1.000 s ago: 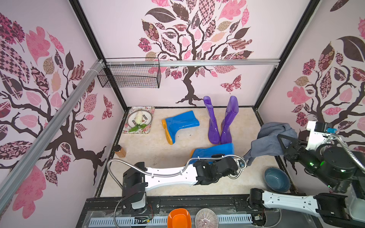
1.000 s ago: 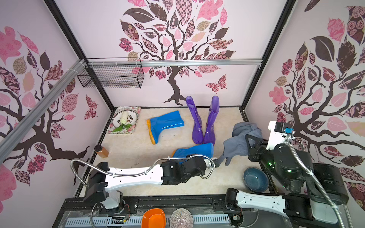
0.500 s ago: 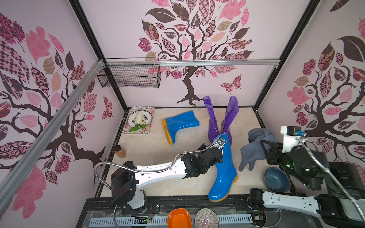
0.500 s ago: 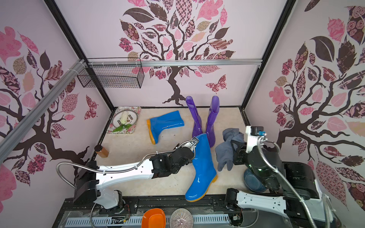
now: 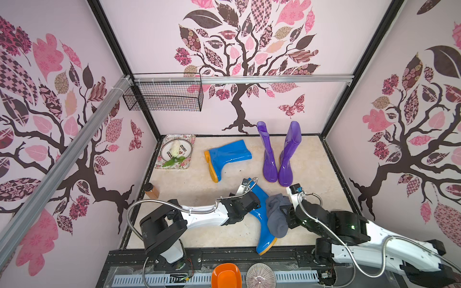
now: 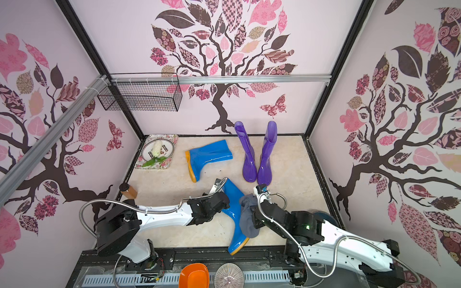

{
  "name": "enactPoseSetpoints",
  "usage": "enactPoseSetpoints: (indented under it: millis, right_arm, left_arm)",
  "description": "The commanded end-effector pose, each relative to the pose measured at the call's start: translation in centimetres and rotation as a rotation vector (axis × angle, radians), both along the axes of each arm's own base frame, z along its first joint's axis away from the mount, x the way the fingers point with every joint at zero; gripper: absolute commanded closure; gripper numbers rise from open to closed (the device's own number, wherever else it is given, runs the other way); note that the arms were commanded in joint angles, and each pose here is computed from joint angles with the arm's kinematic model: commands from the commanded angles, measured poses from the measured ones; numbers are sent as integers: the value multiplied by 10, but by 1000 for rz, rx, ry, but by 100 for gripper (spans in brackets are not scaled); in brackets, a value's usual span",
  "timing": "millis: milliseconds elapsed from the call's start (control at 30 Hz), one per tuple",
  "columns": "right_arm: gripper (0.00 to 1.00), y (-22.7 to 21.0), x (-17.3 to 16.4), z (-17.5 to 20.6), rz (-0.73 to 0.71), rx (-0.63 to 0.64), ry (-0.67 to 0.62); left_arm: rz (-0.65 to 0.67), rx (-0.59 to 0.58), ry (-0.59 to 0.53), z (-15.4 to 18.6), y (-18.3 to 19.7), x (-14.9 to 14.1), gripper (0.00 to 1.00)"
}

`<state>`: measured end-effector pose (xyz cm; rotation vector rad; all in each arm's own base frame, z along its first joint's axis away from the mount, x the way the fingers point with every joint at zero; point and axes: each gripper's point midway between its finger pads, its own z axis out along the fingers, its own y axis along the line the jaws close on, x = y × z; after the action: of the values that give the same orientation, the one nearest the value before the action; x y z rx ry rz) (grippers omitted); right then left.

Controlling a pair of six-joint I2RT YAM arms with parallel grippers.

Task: Wipe the rubber boots with a cloth
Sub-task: Adjust the rubber boot at the center of the board, then wipe the dirt off the rubber boot.

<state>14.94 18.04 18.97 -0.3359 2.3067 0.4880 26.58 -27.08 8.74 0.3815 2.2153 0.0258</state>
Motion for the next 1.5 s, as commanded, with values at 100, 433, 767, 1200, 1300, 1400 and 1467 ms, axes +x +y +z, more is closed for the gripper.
enactPoseSetpoints:
  millis: [100,433,767,1200,1300,1400,1467]
  right_arm:
    - [100,24,25,-64,-29,36,183]
    - [100,44,-18,-106,98,82,373]
    - [100,97,-106,-105,337,28,424]
    - [100,-13,35,-107,-180,80,372]
    - [100,-24,43,-121,-245,20,390]
    - [100,-9,31,-120,-147,11,433]
    - [100,8,14,-115,-75,18,406]
  left_arm:
    - [69,-162,-19,4,13,-7,100]
    - [115,-256,-21,7,19,-9,100]
    - [179,-320,15,3,32,3,100]
    - [161,-325,65,-2,34,-5,100]
    - [155,-337,75,-2,34,-7,100]
    - [158,-351,72,-2,37,-9,100]
    - [158,-348,69,-2,37,-9,100]
